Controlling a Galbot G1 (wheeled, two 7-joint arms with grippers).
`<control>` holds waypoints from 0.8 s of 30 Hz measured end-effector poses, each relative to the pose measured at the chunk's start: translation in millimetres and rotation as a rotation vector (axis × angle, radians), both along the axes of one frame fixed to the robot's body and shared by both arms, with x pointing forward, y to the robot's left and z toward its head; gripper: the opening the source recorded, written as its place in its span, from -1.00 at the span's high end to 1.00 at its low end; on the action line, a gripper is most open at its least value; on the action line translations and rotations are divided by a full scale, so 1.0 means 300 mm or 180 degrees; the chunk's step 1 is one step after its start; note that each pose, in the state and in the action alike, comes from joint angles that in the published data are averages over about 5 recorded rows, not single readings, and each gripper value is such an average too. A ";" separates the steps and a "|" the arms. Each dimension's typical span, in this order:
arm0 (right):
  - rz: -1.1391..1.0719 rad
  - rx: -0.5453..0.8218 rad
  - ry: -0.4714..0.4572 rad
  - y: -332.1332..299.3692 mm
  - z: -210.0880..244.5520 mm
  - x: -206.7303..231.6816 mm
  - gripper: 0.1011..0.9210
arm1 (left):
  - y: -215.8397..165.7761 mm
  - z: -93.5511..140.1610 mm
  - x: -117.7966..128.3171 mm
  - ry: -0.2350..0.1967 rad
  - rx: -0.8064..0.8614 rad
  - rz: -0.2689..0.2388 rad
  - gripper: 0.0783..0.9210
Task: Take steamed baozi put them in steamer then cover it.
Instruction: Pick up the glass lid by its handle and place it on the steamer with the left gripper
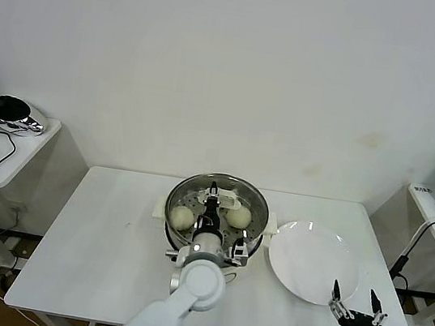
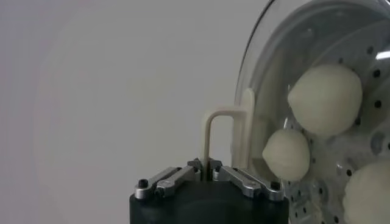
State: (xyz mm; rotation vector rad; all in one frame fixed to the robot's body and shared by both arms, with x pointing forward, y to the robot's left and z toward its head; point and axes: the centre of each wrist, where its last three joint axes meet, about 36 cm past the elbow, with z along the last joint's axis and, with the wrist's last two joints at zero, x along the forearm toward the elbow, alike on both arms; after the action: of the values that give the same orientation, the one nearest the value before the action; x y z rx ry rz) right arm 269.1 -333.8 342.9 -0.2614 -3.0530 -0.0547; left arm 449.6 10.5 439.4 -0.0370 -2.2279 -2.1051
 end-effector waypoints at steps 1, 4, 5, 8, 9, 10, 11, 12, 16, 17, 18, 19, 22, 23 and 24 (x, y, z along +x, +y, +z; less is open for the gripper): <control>0.0004 0.0001 0.0000 0.002 0.000 0.001 -0.76 | 0.002 -0.001 0.001 0.0004 0.0002 0.0007 0.87; 0.0011 -0.0003 0.0005 0.005 -0.001 0.001 -0.76 | 0.006 -0.006 0.006 0.0011 0.0012 0.0023 0.87; 0.0013 -0.0005 0.0007 0.005 -0.001 0.000 -0.76 | 0.007 -0.008 0.007 0.0012 0.0017 0.0028 0.87; 0.0015 -0.0013 0.0012 0.005 -0.001 -0.002 -0.76 | 0.011 -0.017 0.012 0.0011 0.0030 0.0046 0.87; 0.0015 -0.0015 0.0013 0.005 -0.001 -0.003 -0.76 | 0.012 -0.020 0.013 0.0010 0.0033 0.0052 0.87; 0.0015 -0.0018 0.0014 0.005 0.000 -0.004 -0.76 | 0.012 -0.024 0.013 0.0010 0.0036 0.0056 0.87; 0.0015 -0.0020 0.0016 0.005 0.000 -0.005 -0.76 | 0.013 -0.027 0.012 0.0010 0.0039 0.0059 0.87; 0.0015 -0.0021 0.0017 0.005 -0.001 -0.005 -0.76 | 0.013 -0.029 0.012 0.0009 0.0040 0.0061 0.87; 0.0014 -0.0020 0.0017 0.008 -0.001 -0.006 -0.76 | 0.011 -0.036 0.011 0.0005 0.0044 0.0066 0.87; 0.0014 -0.0019 0.0015 0.009 -0.001 -0.006 -0.76 | 0.011 -0.038 0.012 0.0003 0.0046 0.0066 0.87; 0.0014 -0.0019 0.0014 0.010 0.000 -0.006 -0.76 | 0.012 -0.039 0.012 0.0001 0.0048 0.0067 0.87; 0.0014 -0.0018 0.0012 0.011 0.000 -0.006 -0.76 | 0.012 -0.041 0.012 -0.0002 0.0050 0.0067 0.87; 0.0015 -0.0019 0.0011 0.012 0.001 -0.007 -0.76 | 0.015 -0.047 0.009 -0.0012 0.0055 0.0066 0.87; 0.0016 -0.0019 0.0012 0.012 0.000 -0.007 -0.76 | 0.016 -0.050 0.007 -0.0017 0.0058 0.0066 0.87; 0.0017 -0.0019 0.0013 0.012 0.000 -0.007 -0.76 | 0.017 -0.052 0.005 -0.0021 0.0062 0.0067 0.86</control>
State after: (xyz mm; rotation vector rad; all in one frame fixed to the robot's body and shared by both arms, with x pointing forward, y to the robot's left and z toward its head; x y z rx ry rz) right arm 266.9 -330.2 342.9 -0.2534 -3.0503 -0.0445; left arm 451.2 15.7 423.7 -0.0054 -2.2012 -2.1190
